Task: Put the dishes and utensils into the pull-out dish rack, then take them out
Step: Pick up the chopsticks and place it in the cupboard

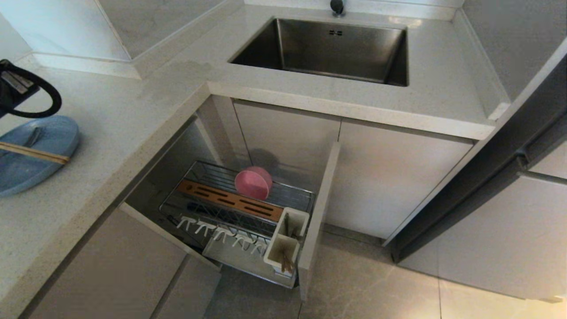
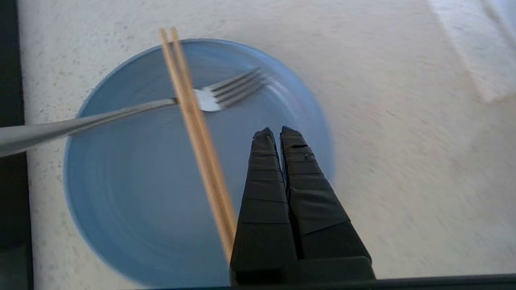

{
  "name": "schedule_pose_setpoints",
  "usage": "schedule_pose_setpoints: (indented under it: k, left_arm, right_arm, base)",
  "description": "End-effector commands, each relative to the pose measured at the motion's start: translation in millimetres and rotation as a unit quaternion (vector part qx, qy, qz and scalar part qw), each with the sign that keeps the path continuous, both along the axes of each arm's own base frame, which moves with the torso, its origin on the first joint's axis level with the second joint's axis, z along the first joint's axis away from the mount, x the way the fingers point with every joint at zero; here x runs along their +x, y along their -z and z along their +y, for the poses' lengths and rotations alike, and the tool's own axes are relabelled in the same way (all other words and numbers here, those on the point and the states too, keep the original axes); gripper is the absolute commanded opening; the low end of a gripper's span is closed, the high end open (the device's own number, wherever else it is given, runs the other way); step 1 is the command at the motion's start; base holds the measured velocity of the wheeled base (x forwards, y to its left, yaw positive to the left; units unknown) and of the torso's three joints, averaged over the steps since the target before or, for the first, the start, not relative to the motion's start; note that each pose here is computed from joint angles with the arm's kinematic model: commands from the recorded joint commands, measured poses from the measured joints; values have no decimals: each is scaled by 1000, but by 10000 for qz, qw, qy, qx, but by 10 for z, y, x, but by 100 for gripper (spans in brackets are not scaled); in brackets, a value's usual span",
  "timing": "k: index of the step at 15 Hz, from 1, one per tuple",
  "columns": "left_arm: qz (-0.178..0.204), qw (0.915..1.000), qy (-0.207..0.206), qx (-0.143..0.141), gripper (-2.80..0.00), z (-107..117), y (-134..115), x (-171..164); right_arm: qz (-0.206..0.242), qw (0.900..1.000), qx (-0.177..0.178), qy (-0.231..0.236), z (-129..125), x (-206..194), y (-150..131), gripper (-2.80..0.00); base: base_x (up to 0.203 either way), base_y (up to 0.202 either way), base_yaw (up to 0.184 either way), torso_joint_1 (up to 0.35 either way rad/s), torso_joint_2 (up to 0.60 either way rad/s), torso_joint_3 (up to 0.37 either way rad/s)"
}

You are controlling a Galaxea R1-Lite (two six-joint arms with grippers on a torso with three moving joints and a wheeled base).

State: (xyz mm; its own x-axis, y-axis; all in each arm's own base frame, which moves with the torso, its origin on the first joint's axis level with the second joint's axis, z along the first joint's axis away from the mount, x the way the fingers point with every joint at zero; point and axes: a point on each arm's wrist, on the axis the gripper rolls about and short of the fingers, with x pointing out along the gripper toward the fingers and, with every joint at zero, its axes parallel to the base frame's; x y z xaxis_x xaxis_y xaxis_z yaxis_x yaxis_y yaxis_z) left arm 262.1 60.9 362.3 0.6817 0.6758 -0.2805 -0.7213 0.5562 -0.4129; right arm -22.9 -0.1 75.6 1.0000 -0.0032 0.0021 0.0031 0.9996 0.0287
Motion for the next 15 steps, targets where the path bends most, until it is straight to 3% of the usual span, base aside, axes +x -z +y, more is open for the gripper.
schedule_pose_setpoints:
  k: [1,2,5,15]
  left_arm:
    - [83,9997,-77,-228,-280,229,91,41]
    - [71,9992,-151,-371,-280,277,139,52]
    - [73,9974,232,-676,-280,301,186,57]
    - [78,9951,133,-973,-280,322,244,41]
  right_arm:
    - [-5,10000,2,-1,0,-1,0,-280]
    - [-5,10000,2,-1,0,-1,0,-280]
    - [-5,10000,2,-1,0,-1,0,-280]
    - [-5,10000,2,-1,0,-1,0,-280]
  base:
    - [0,0,0,0,0,0]
    - [0,0,0,0,0,0]
    - [0,0,0,0,0,0]
    - [0,0,0,0,0,0]
